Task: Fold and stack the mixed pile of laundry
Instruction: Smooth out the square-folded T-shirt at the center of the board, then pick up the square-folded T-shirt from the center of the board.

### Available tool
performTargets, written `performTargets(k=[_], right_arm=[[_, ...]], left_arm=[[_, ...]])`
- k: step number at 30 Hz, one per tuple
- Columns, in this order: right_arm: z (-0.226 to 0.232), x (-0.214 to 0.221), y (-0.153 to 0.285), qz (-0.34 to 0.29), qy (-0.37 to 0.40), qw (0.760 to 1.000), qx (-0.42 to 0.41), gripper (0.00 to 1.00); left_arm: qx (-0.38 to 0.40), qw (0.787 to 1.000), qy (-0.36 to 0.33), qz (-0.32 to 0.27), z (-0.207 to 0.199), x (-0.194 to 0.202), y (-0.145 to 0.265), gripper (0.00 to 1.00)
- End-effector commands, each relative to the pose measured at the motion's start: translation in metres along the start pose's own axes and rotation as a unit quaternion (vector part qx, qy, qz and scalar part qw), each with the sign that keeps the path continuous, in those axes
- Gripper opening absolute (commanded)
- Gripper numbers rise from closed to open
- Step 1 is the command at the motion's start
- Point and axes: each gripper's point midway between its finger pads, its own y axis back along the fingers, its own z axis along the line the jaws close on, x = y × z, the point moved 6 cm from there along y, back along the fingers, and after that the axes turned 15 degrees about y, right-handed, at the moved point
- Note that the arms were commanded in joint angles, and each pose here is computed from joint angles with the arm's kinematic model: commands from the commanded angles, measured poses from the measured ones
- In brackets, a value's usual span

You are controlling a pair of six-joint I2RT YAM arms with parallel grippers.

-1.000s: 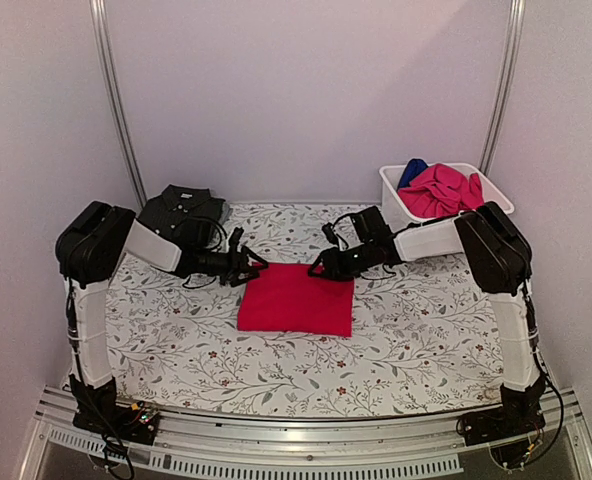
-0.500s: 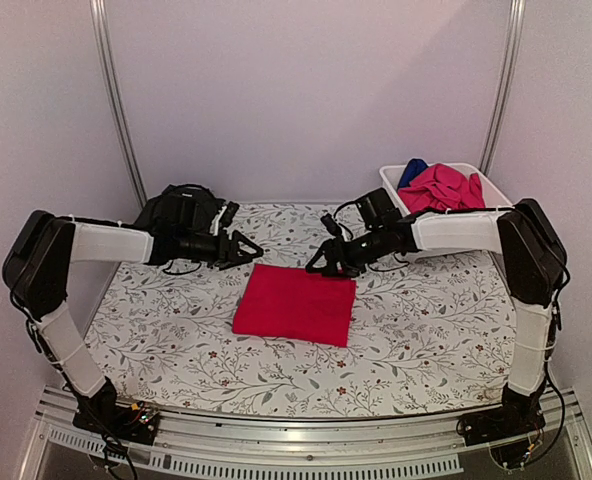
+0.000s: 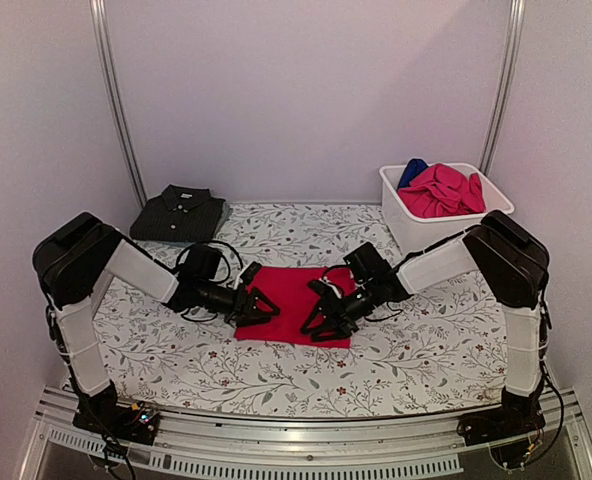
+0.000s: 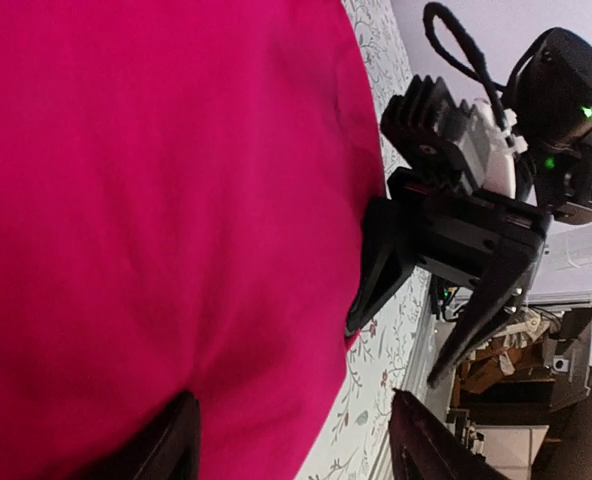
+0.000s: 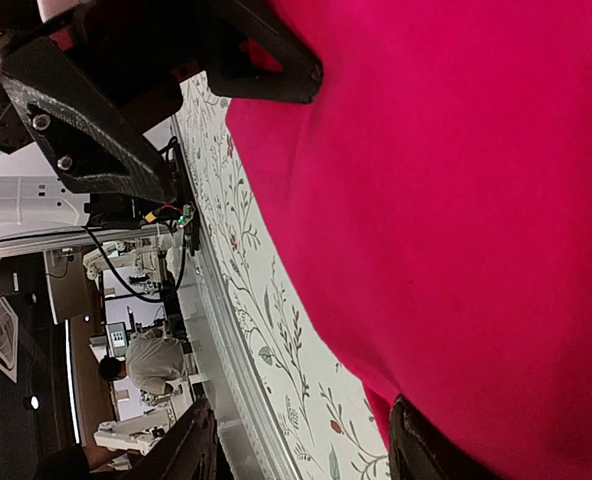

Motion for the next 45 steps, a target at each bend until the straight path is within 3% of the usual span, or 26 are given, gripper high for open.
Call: performTargets(k=[1,5,9,13,19,27,32,36,39,43,45], right_arm=[[-0.046,0.047,0.018,0.034,-0.094,0.993,0.064,0.57],[-0.016,0.028,0.033,0.015,-0.032,0.999,0.038,0.57],[0.038,-0.003,0.065,-0.047,0.033,0.998,0.037,0.58],[0.051,-0.007,0.097,-0.104,0.014,0.991,0.078,0.58],[0.021,0.019,0.142,-0.168,-0.083,0.973,0.139,0.59],[0.005,0.046,0.152,-0.189,-0.147,0.96,0.148,0.59],[-0.004,0.055,0.148,-0.19,-0.183,0.952,0.152,0.61],[-0.008,0.06,0.145,-0.187,-0.203,0.949,0.153,0.63],[-0.014,0.064,0.141,-0.177,-0.219,0.948,0.149,0.64],[-0.017,0.065,0.135,-0.175,-0.223,0.95,0.13,0.68],[-0.017,0.063,0.133,-0.178,-0.225,0.951,0.11,0.74]], left_arm=[[-0.009,1.0,0.024,-0.006,0.002,0.015,-0.001,0.65],[-0.06,0.994,-0.067,-0.064,-0.031,-0.002,0.019,0.67],[-0.157,0.952,-0.225,-0.135,-0.079,-0.013,0.035,0.75],[-0.193,0.906,-0.357,-0.119,-0.112,0.008,0.013,0.77],[-0.227,0.856,-0.462,-0.045,-0.124,0.041,-0.057,0.72],[-0.23,0.789,-0.569,-0.01,-0.118,0.074,-0.126,0.46],[-0.243,0.755,-0.609,-0.015,-0.107,0.074,-0.15,0.39],[-0.25,0.74,-0.624,-0.013,-0.098,0.072,-0.161,0.35],[-0.267,0.725,-0.635,-0.012,-0.09,0.07,-0.169,0.26],[-0.253,0.728,-0.637,-0.029,-0.105,0.068,-0.167,0.0],[-0.217,0.746,-0.629,-0.04,-0.124,0.07,-0.161,0.0]])
